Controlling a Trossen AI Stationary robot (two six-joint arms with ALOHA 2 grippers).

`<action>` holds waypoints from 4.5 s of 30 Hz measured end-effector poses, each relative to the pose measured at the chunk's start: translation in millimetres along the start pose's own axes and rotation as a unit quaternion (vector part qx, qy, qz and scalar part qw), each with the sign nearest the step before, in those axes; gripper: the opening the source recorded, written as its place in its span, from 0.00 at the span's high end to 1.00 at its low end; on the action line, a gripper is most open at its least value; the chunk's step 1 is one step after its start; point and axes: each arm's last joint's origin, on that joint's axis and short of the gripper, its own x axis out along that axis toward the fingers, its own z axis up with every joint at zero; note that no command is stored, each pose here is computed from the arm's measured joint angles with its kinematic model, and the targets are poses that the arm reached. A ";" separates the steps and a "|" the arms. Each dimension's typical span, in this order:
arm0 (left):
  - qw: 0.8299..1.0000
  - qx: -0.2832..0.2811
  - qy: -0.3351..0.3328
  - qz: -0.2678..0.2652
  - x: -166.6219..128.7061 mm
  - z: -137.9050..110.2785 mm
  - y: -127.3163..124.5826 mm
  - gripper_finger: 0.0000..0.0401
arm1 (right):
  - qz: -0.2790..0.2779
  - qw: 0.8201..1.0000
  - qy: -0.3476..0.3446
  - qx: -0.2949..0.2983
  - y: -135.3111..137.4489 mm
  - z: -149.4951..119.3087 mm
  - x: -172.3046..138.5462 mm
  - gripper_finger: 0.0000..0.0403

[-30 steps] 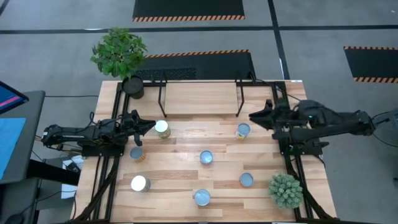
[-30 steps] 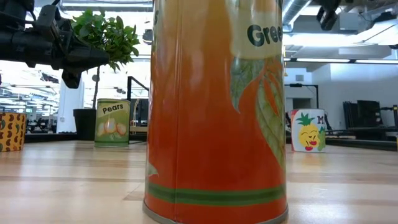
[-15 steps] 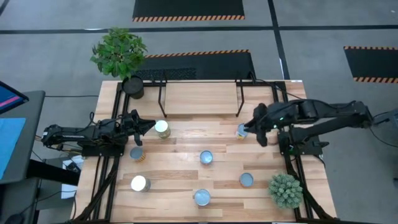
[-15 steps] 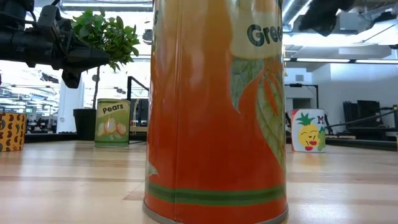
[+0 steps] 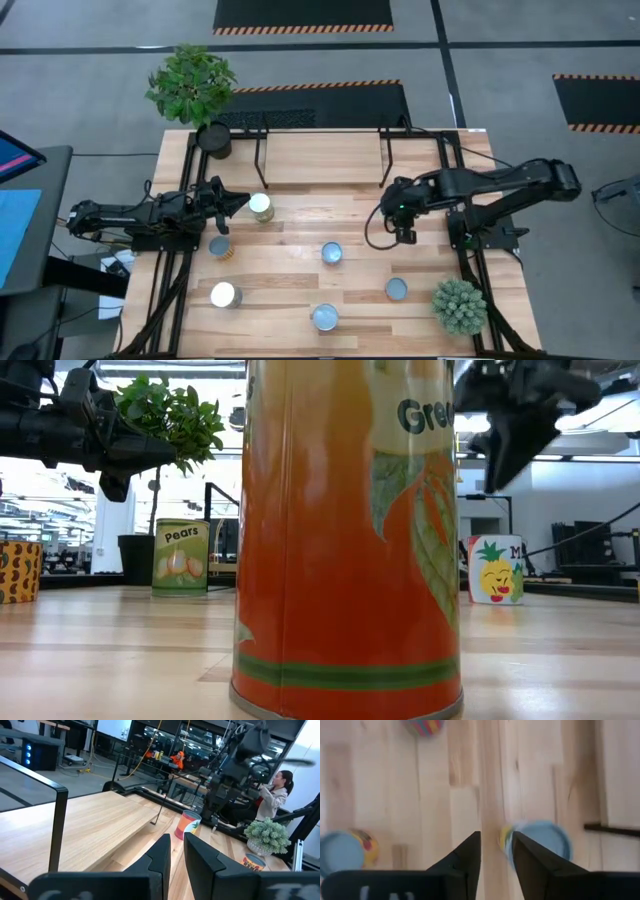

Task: Pick and place cans onto a shelf
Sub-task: Put the canned pineapple on the shelf

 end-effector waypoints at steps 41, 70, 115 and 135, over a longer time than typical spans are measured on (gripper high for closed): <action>1.000 0.003 0.000 0.000 0.0 0.0 0.0 0.89 | 0.009 0.990 0.000 0.142 4.5 47.8 -2.2 0.99; 1.000 0.003 0.000 0.000 0.0 0.1 0.0 0.89 | -0.079 0.995 -0.064 0.016 -185.6 204.0 35.6 0.99; 1.000 0.003 0.000 0.000 0.0 0.0 0.0 0.89 | -0.073 0.993 -0.009 -0.088 -184.6 222.4 83.8 0.87; 1.000 0.003 0.000 0.000 0.0 0.1 0.0 0.89 | -0.066 0.994 0.001 -0.088 -183.2 220.5 84.1 0.86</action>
